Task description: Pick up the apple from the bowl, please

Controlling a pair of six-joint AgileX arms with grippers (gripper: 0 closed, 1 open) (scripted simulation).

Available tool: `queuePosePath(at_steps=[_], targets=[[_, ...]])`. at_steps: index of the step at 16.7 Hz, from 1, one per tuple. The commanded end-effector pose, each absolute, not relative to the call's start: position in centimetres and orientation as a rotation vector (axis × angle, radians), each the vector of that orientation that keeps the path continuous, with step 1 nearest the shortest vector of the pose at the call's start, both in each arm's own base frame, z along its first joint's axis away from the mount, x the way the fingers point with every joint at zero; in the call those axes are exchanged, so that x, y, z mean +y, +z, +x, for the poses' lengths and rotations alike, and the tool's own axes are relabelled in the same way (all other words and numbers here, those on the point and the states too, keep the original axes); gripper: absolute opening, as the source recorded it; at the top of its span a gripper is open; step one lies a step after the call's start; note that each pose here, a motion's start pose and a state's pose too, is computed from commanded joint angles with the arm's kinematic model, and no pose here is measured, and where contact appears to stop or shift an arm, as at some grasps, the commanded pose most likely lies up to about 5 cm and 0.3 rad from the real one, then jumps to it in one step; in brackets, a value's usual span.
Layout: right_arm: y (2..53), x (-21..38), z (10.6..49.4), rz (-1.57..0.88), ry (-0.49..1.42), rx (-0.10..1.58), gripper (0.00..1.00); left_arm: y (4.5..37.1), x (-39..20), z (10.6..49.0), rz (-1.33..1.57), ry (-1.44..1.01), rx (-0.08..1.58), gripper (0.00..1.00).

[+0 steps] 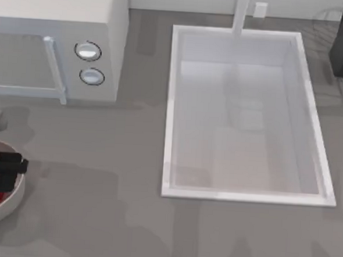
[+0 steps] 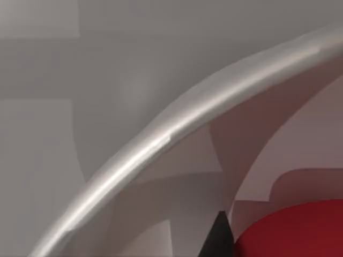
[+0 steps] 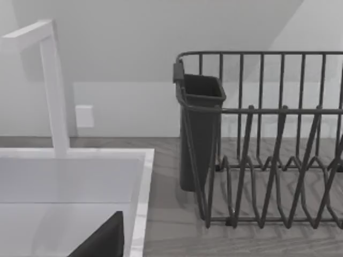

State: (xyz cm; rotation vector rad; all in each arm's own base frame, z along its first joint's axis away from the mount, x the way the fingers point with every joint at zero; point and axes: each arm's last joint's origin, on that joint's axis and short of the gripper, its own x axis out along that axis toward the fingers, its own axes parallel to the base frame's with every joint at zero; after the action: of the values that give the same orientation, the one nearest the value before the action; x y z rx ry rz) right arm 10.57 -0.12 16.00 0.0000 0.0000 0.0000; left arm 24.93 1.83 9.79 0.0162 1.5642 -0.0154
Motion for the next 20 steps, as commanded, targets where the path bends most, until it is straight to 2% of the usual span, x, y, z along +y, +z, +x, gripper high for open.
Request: queuePosePath(at_steps=[5,18,20], targets=[[16.00,-0.12,10.57,0.000,0.000,0.000,1.00,9.29,1.83,24.77,0.016,-0.016,1.571,1.00],[16.00,-0.12,10.57,0.000,0.000,0.000,1.00,9.29,1.83,24.77,0.016,-0.016,1.571,0.02],[16.00,-0.12,10.57,0.000,0.000,0.000,1.00,9.29,1.83,24.77,0.016,-0.016,1.571,0.00]])
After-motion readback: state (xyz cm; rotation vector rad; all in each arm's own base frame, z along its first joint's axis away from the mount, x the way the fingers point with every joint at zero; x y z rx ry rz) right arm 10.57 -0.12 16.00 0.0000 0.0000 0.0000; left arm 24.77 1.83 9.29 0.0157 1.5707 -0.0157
